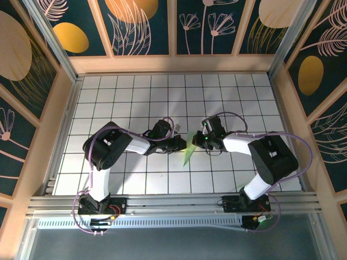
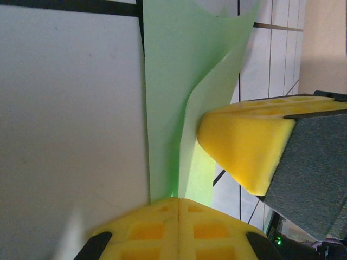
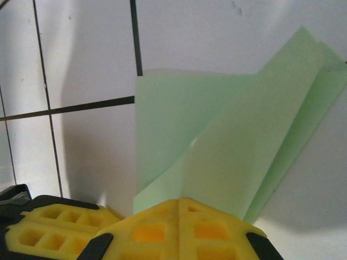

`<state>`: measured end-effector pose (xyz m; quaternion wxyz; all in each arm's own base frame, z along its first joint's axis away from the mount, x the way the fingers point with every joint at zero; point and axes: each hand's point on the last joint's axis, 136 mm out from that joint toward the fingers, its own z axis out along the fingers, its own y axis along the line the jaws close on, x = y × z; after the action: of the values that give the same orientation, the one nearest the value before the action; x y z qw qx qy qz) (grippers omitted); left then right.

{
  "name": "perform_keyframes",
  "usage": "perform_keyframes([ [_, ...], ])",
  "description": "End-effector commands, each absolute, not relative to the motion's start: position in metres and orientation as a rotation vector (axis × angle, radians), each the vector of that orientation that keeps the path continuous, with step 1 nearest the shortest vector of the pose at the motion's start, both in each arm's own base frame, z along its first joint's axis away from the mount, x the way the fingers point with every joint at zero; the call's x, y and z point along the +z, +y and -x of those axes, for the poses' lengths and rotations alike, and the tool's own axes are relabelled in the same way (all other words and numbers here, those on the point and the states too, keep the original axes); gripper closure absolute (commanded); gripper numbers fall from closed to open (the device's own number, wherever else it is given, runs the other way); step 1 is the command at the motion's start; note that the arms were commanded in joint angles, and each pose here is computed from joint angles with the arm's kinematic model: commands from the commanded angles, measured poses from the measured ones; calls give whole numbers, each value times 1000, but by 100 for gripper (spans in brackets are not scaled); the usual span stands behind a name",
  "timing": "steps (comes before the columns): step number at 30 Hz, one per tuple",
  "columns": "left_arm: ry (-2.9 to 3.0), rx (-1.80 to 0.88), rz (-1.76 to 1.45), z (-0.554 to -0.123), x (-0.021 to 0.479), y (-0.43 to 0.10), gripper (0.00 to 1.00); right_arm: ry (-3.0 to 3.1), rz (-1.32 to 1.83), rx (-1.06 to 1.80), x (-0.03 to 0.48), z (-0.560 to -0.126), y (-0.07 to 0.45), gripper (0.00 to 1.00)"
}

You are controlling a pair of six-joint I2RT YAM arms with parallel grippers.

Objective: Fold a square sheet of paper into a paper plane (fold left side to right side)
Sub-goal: Fold the wing for the fifth time at the center of the table.

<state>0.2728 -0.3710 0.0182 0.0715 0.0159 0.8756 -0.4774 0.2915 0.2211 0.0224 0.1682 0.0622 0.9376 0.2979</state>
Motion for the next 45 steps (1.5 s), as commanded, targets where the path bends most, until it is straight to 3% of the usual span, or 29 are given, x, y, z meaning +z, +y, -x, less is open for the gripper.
perform_keyframes([
  [1, 2710, -1278, 44, -275, -25, -353, 100, 2681, -226, 811, 12, -289, 213, 95],
  [10, 2723, -1264, 58, -273, -31, -351, 100, 2709, -243, 799, -1, -281, 208, 99],
  [16, 2672, -1297, 30, -278, -10, -355, 100, 2748, -268, 773, -15, -267, 197, 100],
  [27, 2537, -1271, -19, -294, 64, -356, 80, 2758, -279, 769, -28, -249, 185, 100],
  [37, 2554, -1382, -180, -255, 101, -359, 95, 2743, -266, 794, -28, -249, 187, 100],
  [45, 2651, -1436, -254, -223, 84, -382, 99, 2748, -260, 797, -28, -250, 189, 100],
])
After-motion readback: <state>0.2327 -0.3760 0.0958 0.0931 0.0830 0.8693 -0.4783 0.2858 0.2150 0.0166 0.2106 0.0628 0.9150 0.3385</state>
